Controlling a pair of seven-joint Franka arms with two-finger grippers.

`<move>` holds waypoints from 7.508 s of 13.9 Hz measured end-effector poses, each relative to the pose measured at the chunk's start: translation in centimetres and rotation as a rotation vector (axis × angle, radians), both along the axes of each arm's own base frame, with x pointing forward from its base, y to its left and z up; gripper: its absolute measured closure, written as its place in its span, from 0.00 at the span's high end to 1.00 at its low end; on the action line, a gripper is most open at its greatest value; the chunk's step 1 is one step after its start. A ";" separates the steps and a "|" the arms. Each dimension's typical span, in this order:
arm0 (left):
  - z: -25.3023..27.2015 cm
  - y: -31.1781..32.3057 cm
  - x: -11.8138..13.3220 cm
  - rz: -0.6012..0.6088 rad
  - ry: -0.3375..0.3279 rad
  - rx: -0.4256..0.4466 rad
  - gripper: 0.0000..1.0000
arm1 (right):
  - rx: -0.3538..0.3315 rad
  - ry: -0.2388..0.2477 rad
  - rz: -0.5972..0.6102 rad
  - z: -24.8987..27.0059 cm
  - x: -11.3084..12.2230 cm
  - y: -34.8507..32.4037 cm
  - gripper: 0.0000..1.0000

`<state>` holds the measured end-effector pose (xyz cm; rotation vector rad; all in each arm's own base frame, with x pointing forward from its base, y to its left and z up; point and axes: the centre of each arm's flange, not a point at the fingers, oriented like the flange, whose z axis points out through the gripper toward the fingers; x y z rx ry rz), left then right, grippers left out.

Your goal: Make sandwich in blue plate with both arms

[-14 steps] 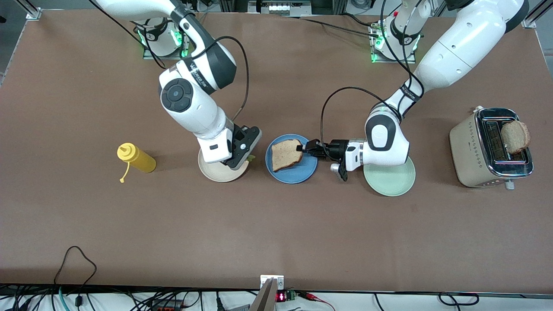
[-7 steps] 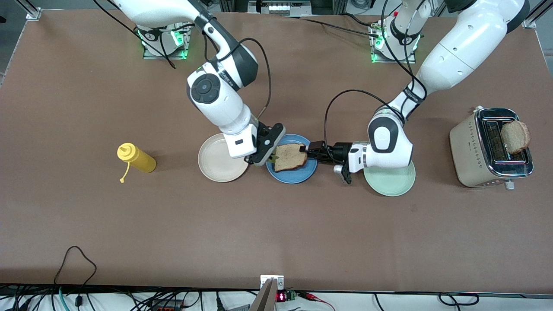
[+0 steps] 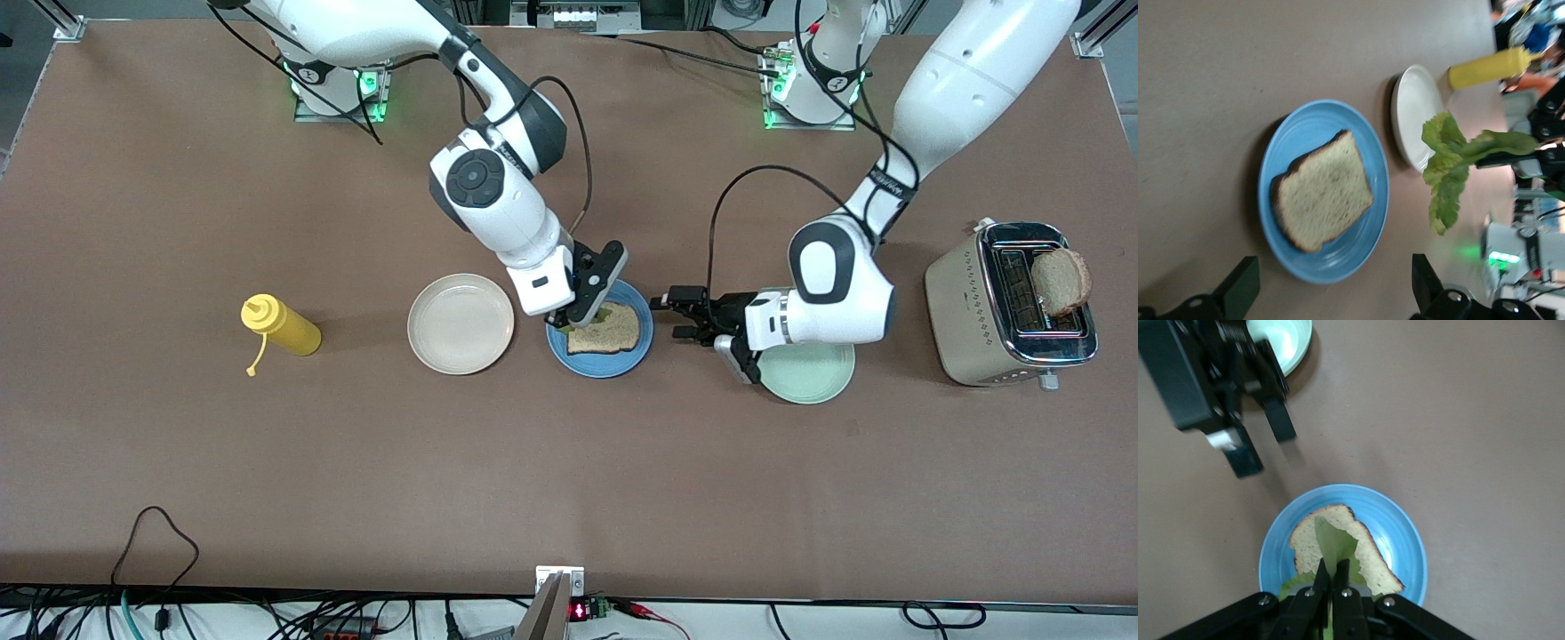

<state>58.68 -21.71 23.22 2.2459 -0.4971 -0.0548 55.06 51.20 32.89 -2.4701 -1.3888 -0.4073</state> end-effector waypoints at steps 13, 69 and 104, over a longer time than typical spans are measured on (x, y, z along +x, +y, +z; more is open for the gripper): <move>10.1 7.4 0.4 -0.102 -0.034 0.857 1.00 | 0.021 -0.058 0.018 -7.4 -1.2 2.5 0.16; 32.8 15.7 3.6 0.295 0.029 0.914 1.00 | 1.046 -0.405 0.421 -23.5 3.7 -63.1 1.00; 32.8 16.1 3.7 0.300 0.033 0.913 1.00 | -0.425 -0.050 0.496 3.6 6.0 -18.6 0.46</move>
